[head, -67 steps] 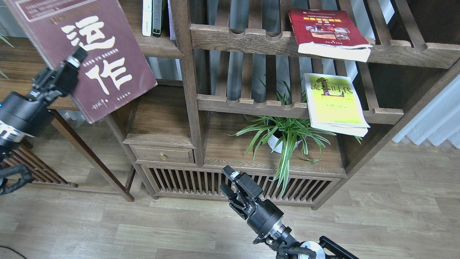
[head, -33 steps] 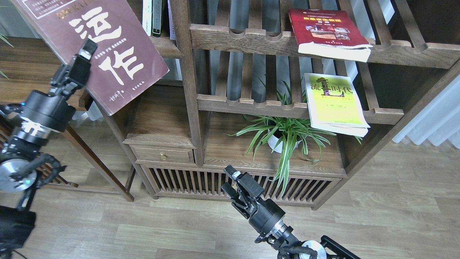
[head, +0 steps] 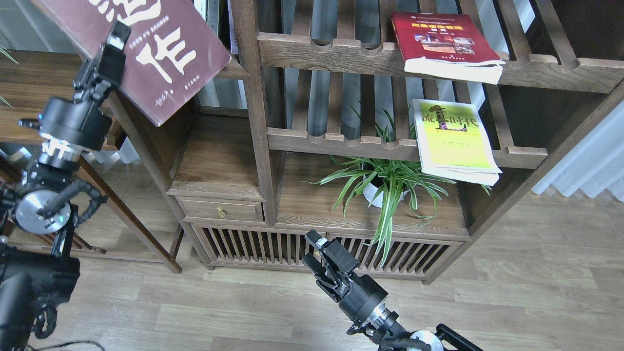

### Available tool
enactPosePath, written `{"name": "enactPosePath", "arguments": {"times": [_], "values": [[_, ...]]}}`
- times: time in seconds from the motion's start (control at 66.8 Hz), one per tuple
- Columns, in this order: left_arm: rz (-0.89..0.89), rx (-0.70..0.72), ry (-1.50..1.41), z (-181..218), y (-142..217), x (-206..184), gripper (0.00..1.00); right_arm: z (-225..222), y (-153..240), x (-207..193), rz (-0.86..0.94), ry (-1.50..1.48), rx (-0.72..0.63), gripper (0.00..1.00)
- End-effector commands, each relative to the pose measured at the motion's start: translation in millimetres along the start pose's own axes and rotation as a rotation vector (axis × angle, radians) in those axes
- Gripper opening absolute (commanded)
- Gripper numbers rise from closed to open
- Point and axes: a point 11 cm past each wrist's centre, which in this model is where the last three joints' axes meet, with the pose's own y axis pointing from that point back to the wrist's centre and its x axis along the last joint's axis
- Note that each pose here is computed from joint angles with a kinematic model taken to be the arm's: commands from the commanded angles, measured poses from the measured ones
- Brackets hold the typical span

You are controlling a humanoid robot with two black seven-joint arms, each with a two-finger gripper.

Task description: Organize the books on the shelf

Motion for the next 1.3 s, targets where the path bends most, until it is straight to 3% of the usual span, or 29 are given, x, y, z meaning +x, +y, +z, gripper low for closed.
{"name": "enactPosePath", "arguments": {"times": [0.0, 0.27, 0.554, 0.854, 1.019, 1.288], "values": [[0.012, -0.010, -0.014, 5, 1, 4, 0.00, 1, 0, 0, 0.001, -0.001, -0.003, 0.98], [0.026, -0.057, -0.037, 24, -4, 10, 0.00, 1, 1, 3, 0.012, 0.001, -0.006, 0.98], [0.036, -0.114, -0.240, 77, -9, 24, 0.00, 7, 1, 4, 0.018, 0.043, -0.046, 0.98], [-0.012, -0.128, -0.370, 101, -57, 11, 0.00, 9, 1, 5, 0.022, 0.081, -0.067, 0.98], [-0.003, -0.126, -0.447, 103, -58, 20, 0.00, 11, -2, -1, 0.002, 0.081, -0.073, 0.98], [-0.092, -0.089, -0.583, 108, -97, -4, 0.00, 12, -2, -3, -0.005, 0.079, -0.074, 0.98]]}}
